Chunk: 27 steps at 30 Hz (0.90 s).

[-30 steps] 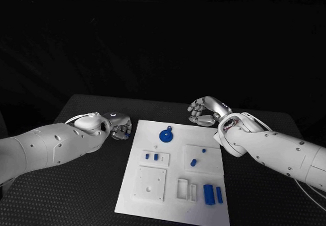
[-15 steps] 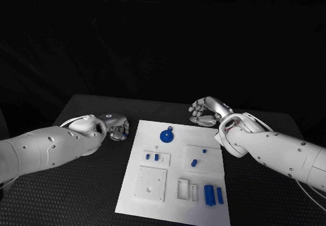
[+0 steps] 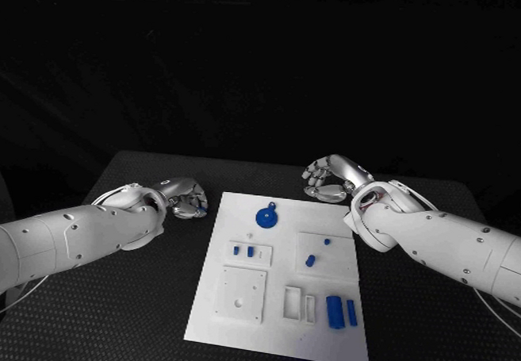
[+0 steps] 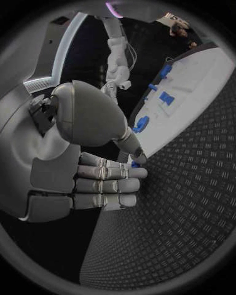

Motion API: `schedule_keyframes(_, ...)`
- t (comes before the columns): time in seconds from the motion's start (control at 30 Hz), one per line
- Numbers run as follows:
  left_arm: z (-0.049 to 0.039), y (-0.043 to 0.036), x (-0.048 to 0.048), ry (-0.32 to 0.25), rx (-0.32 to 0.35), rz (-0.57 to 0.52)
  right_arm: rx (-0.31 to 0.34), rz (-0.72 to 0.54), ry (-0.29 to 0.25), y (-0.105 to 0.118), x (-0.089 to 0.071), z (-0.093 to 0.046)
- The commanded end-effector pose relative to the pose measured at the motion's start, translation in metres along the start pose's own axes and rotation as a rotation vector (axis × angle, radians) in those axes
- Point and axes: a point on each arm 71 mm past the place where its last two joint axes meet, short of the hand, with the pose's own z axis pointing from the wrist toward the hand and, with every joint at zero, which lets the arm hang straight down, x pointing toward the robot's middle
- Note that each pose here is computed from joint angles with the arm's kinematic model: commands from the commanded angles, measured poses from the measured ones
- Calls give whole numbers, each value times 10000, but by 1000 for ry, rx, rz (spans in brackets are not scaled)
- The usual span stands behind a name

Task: Assemble the parts on the task board

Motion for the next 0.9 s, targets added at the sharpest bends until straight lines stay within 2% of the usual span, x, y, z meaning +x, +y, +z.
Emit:
schedule_keyframes(0.03, -12, 13, -47, -65, -15, -317, -9, -1, 6, -1, -1, -1)
schedule_keyframes(0.23, -39, 44, -44, -54, -15, -599, -6, 0, 5, -13, -6, -1)
schedule_keyframes(0.47, -51, -17, -4, -14, 5, -821, -5, 0, 5, -22, -9, 0)
schedule_keyframes(0.63, -46, -73, 26, 18, 16, -930, -2, 0, 2, -35, -14, 3)
schedule_keyframes(0.9, -12, -132, 59, 42, 10, -996, 0, 3, 1, -40, -16, 4)
